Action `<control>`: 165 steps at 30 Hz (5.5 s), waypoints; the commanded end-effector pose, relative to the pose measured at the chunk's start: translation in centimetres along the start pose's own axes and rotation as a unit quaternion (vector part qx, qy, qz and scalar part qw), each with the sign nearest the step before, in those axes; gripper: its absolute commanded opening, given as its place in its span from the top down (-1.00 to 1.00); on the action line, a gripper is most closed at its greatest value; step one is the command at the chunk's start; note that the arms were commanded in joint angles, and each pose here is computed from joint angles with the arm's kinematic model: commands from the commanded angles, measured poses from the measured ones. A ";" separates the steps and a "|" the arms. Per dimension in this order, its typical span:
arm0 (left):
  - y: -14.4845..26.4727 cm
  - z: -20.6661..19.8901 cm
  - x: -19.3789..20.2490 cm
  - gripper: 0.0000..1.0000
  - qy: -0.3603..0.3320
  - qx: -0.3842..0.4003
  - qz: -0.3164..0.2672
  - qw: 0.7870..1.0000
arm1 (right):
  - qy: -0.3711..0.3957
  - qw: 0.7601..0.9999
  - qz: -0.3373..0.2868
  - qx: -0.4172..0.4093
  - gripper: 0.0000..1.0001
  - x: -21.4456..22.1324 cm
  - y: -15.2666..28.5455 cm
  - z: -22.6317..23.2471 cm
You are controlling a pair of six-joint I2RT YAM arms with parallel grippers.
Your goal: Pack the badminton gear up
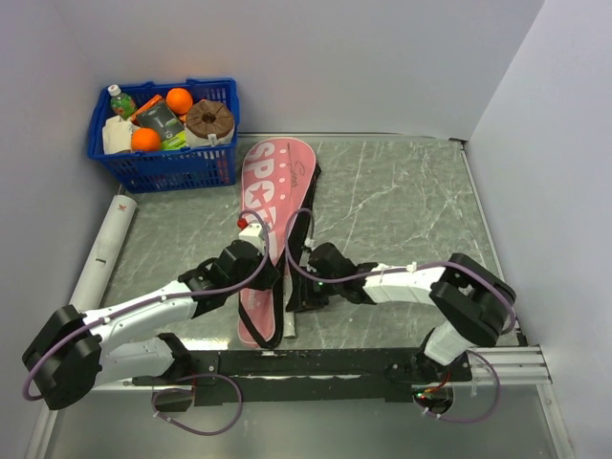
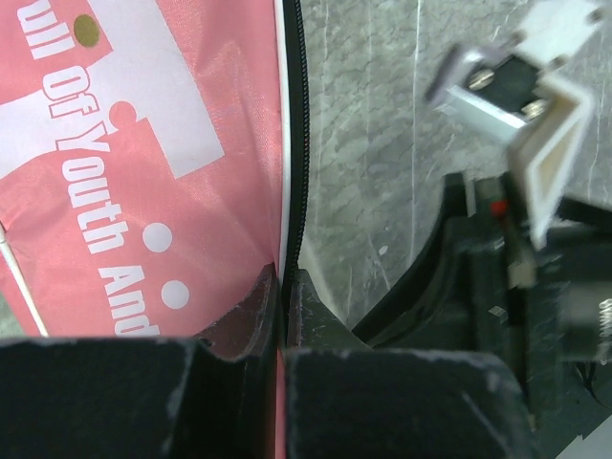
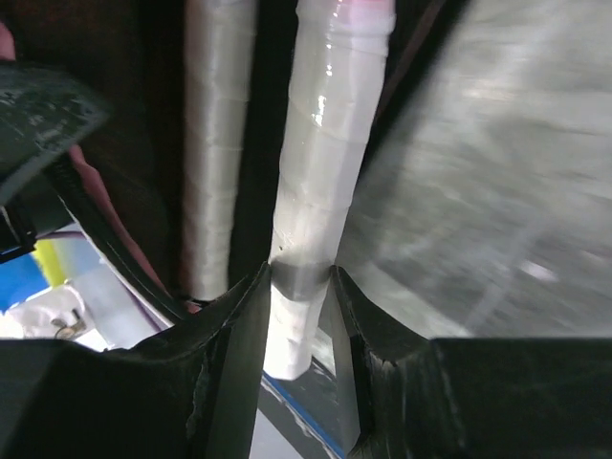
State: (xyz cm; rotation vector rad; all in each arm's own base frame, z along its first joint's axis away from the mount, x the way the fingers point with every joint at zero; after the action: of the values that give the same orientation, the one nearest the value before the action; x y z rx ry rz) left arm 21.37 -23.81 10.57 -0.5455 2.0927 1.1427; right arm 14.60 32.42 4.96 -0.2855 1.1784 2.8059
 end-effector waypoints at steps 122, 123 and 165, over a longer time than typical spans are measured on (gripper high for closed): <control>6.7 -15.3 2.2 0.46 -0.025 0.305 0.072 0.949 | -0.396 0.809 -0.407 0.153 1.00 -27.0 13.0 -20.8; 6.9 -15.5 2.6 0.42 -0.027 0.311 0.077 0.947 | -0.393 0.811 -0.407 0.150 1.00 -27.2 13.1 -20.5; -2.5 4.3 8.8 0.92 -0.020 -0.167 0.134 0.977 | -0.378 0.823 -0.362 0.221 -0.10 -15.2 17.3 -19.9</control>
State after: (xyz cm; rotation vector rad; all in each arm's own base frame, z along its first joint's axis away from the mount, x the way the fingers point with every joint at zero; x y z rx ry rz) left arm 17.02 -26.52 2.79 -0.3796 2.1341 1.4898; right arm 31.51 6.83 5.11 0.3864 1.1014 1.6599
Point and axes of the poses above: each gripper's point midway between its finger pads, its own y axis back along the fingers, its own z axis along the line the jaws close on, x = y × z, the point moved 1 cm from there along y, back along the fingers, and after that the axes turned 4 degrees about -y, right-handed, at the moved point
